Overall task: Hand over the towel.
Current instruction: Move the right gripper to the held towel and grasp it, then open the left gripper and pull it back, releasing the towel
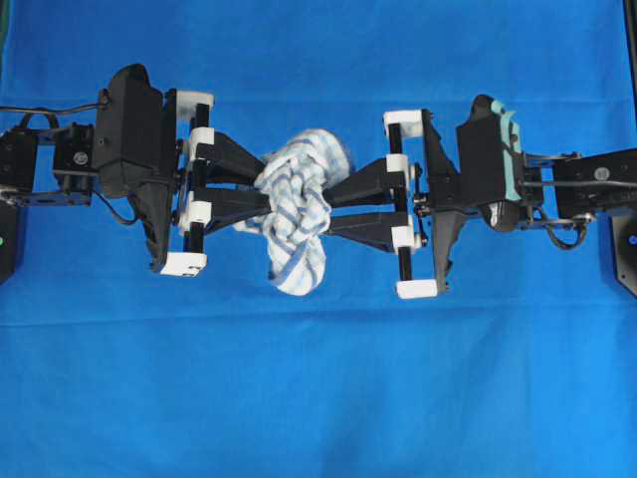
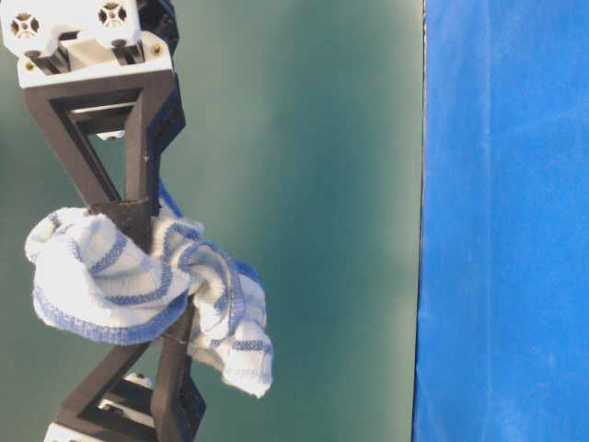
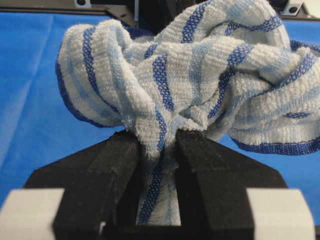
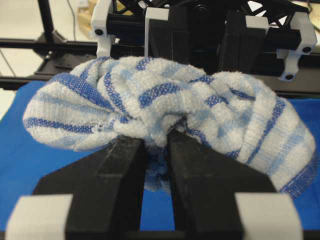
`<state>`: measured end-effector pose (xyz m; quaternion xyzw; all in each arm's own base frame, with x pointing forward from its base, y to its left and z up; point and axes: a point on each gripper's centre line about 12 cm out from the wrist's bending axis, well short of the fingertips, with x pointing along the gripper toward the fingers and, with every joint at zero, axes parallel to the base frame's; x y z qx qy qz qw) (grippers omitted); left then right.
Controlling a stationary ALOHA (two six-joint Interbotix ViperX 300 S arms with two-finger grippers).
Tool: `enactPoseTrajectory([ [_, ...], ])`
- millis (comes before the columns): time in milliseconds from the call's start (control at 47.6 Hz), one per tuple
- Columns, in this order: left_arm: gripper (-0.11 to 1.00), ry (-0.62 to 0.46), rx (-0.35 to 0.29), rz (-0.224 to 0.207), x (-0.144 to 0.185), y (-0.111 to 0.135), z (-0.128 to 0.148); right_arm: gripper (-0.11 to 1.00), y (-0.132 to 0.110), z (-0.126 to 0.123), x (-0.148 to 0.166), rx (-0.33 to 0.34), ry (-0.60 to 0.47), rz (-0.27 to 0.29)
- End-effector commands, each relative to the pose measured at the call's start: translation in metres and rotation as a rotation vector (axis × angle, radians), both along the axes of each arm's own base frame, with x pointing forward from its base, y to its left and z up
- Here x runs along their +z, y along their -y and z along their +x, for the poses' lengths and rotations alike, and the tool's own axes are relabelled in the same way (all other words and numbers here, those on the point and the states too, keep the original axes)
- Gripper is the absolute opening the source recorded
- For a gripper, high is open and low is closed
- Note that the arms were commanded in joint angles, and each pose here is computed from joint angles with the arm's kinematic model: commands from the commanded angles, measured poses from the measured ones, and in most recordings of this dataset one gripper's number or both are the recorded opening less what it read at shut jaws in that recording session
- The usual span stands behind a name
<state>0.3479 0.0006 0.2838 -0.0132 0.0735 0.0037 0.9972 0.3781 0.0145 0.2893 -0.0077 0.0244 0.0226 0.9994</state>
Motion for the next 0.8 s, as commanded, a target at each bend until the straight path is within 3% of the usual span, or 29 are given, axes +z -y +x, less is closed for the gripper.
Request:
enactPoseTrajectory([
  [0, 0.13, 0.051, 0.000, -0.001, 0.013, 0.000, 0.000, 0.17, 0.000, 0.001, 0.015, 0.001, 0.045, 0.000],
  [462, 0.16, 0.100, 0.006, -0.008, 0.019, -0.001, 0.000, 0.17, 0.001, -0.010, 0.018, -0.001, 0.055, 0.002],
  [672, 0.76, 0.127, 0.007, -0.019, 0.023, -0.001, -0.012, 0.17, 0.001, -0.020, 0.020, 0.001, 0.063, 0.002],
  [777, 0.93, 0.154, 0.008, -0.017, 0.029, -0.002, -0.028, 0.17, 0.001, -0.028, 0.021, -0.001, 0.067, 0.007],
])
